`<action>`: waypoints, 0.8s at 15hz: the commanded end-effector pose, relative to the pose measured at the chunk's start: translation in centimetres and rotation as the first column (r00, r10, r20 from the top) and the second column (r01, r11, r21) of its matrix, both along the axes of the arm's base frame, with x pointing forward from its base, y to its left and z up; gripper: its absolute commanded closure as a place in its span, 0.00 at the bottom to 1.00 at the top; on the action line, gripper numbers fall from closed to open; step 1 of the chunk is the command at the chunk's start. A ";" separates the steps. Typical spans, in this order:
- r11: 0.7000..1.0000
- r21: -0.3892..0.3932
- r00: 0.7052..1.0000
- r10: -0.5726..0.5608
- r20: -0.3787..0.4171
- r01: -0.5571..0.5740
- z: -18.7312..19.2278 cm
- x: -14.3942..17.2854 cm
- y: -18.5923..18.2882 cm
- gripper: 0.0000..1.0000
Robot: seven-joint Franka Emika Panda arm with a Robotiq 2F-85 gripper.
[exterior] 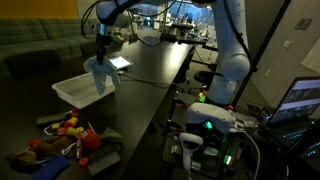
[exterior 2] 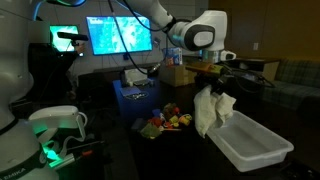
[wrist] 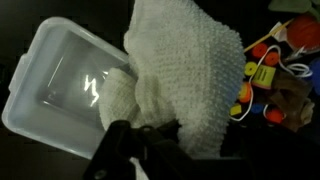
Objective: Use the towel to sweep the things on the table to the left and then put the towel in the white bin
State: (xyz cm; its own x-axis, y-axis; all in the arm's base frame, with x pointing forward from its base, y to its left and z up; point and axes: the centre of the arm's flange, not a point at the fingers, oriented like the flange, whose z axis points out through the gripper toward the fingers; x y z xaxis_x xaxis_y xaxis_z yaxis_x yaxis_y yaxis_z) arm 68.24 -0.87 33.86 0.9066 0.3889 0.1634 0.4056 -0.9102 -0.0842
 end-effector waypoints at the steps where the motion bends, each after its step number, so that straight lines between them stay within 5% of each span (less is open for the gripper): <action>1: 0.994 0.017 0.993 -0.107 0.048 0.106 1.9 7.6 0.9 0.96; 6: 0.966 0.033 0.955 -0.257 0.151 0.255 2.4 13.2 3.1 0.96; 11: 0.920 -0.053 0.906 -0.370 0.207 0.388 -1.4 17.9 4.6 0.96; 12: 0.904 -0.074 0.893 -0.401 0.204 0.422 -2.5 18.5 4.4 0.59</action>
